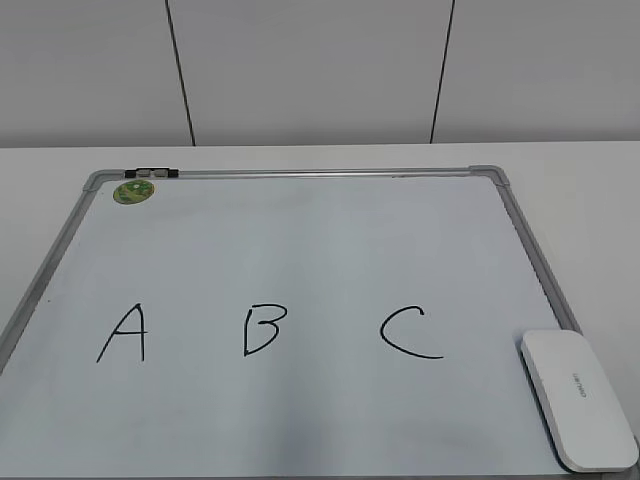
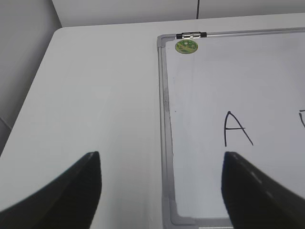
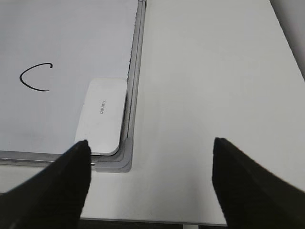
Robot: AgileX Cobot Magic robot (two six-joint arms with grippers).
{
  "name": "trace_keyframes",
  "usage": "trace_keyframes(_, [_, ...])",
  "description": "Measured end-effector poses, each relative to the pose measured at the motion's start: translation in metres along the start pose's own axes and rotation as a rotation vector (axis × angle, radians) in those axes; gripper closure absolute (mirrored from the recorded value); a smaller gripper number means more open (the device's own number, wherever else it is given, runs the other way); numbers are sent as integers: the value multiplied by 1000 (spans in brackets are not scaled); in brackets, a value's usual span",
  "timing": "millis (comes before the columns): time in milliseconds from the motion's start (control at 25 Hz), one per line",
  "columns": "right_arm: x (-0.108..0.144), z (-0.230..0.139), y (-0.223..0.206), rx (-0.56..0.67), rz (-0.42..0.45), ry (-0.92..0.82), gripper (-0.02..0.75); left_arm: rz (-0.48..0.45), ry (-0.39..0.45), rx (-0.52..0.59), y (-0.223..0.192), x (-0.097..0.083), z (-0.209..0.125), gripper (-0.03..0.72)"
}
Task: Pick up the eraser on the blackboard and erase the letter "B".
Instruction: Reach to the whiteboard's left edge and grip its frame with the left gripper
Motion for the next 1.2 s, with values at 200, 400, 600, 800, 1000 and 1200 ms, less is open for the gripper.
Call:
trace_keyframes(200, [0, 0, 0, 0, 0, 0, 150, 22, 0, 99, -58, -4, 19, 100])
trace_keyframes(400, [0, 0, 0, 0, 0, 0, 150, 58, -5, 254, -122, -5, 26, 101])
trace_keyframes(600, [0, 0, 0, 0, 0, 0, 150, 86, -5, 380, -177, -8, 36, 117])
trace_keyframes(800, [0, 0, 0, 0, 0, 0, 150, 105, -5, 467, -225, -8, 40, 141])
trace_keyframes(1000, [0, 0, 0, 0, 0, 0, 150, 130, -5, 579, -268, -5, 26, 186])
trace_keyframes(1200, [0, 0, 0, 0, 0, 0, 150, 149, -2, 679, -291, -2, 7, 236])
Point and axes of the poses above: a point on each arm's last joint axis where the gripper is mounted, y pointing back along that axis away from the gripper, x along the wrist's bending axis when the last joint is at zero, z = x × y, the point moved 7 cm from there along -y, pointing out along that axis toward the gripper, and after that the axes turned 13 degrees about y, right-handed, at the moved point
